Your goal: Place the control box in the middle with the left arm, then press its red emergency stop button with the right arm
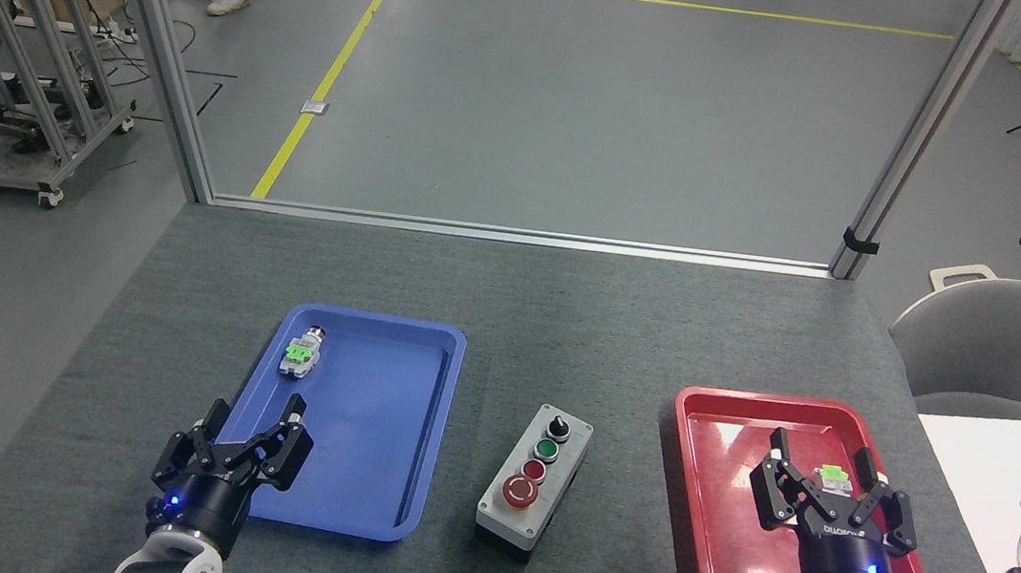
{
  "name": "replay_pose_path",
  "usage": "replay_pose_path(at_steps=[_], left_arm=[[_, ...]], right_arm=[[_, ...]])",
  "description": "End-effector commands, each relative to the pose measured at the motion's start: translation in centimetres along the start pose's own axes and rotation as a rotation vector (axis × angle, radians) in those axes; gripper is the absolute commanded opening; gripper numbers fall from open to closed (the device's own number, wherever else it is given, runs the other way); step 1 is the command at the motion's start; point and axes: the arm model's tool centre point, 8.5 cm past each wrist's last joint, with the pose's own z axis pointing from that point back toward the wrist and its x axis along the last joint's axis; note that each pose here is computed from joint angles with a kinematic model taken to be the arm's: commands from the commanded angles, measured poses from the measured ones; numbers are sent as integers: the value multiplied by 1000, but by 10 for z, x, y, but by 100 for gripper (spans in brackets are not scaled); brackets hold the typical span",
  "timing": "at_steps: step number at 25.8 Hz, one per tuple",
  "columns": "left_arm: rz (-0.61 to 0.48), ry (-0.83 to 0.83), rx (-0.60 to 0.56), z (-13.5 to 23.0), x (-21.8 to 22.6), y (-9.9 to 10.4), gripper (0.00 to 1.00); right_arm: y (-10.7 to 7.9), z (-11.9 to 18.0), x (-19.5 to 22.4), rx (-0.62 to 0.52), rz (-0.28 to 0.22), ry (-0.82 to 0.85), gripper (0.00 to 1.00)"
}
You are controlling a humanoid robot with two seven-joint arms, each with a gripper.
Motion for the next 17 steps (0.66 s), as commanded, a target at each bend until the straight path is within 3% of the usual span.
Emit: replay_pose_path(at_steps=[1,4,17], left_arm=[[-1,-1,-1,0,0,0,100],[-1,0,0,0,0,0,100],[0,0,0,0,0,0,100]], right_arm=[[9,19,11,9,13,97,100],[11,21,23,14,56,122,100],[10,17,32,8,48,72,100]])
